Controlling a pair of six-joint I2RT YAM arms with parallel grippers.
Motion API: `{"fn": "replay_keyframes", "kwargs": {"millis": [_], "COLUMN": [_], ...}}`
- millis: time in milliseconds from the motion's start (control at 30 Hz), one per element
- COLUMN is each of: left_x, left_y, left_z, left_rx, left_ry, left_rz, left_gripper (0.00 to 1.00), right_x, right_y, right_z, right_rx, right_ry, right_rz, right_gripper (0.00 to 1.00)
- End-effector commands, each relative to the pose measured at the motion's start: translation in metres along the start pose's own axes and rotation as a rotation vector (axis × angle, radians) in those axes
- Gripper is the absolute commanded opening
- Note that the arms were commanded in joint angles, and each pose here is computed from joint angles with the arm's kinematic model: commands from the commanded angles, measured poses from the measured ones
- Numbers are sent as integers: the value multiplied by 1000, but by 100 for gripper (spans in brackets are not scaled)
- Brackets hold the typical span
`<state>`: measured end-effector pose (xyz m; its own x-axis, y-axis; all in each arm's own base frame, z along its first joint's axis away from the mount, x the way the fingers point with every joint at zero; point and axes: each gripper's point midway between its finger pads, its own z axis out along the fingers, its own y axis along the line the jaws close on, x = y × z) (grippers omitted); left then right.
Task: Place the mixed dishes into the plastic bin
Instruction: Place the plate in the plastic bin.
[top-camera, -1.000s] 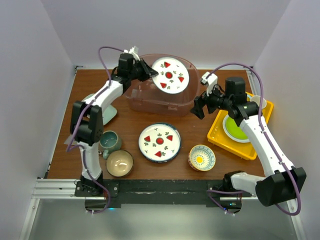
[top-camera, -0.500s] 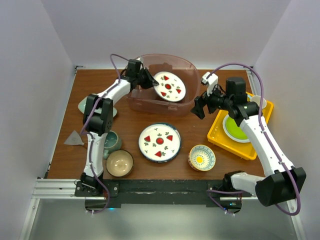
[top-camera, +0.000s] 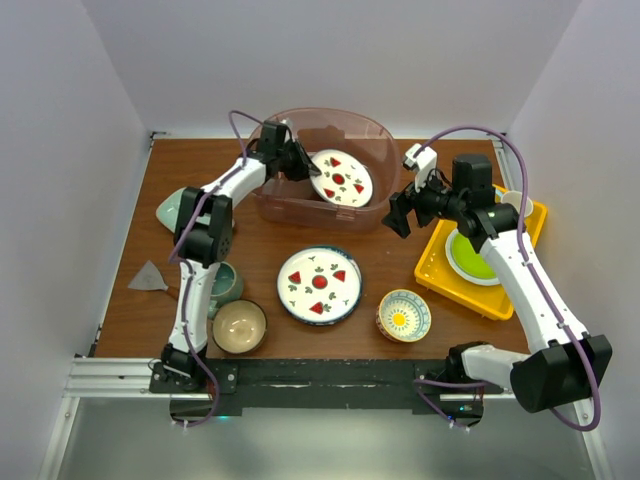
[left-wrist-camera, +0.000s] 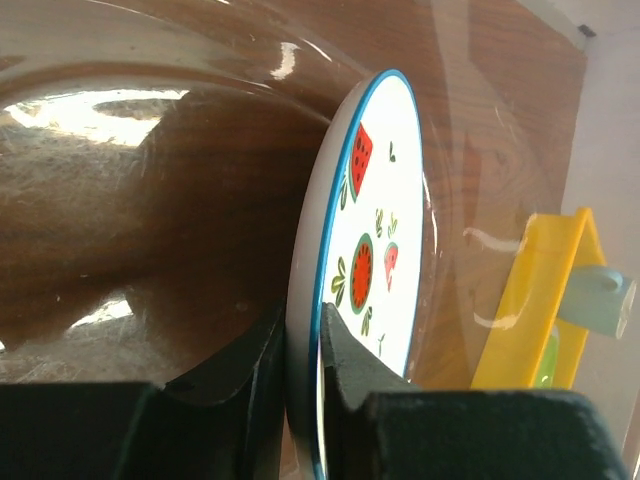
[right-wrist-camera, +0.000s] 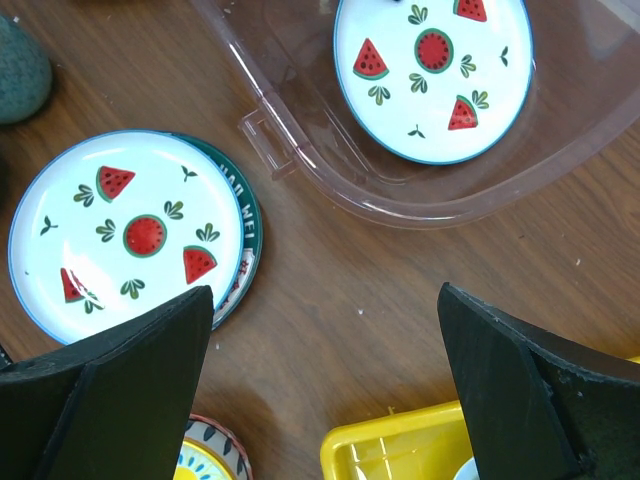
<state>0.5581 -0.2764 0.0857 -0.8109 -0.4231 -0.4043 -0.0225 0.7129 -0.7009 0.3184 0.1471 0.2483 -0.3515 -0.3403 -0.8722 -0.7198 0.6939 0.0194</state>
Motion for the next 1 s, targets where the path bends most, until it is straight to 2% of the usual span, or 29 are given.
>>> {"fn": "replay_keyframes", "kwargs": {"millis": [0,67,167,233,267,333,367,967], "left_x": [-24,-25,-28,-33,-35,-42,-44,-74], "left_y": [-51,-52,-53,-55,-52,-52,-52,-61], "left_z": [-14,-16,-19,-24,-26,-34,-36,-94], "left_rx": [151,151,152,151,135,121,110,0], "left_ry": [-51,-53,-62,-77,-83,-107,-117,-245], "left_rz": [61,64,81,93,105,139,153,344], "left_gripper": [30,34,50,54,60,66,74,79], "right_x": [-10,-10,-11,-10,-11,-9,-10,-7], "right_y": [-5,-4,-4,-5,-4,-4,-5,-4], "right_z": [-4,-4,-4,-4,-4,-4,-4,-3], "right_rx": [22,21,21,24,21,20,21,5], "right_ry": [-39,-39,-40,-38,-40,-38,-41,-39], "right_rz": [-36,-38,-39,-39,-40,-40,-40,-44], "right_gripper": [98,98,98,98,98,98,98,98]}}
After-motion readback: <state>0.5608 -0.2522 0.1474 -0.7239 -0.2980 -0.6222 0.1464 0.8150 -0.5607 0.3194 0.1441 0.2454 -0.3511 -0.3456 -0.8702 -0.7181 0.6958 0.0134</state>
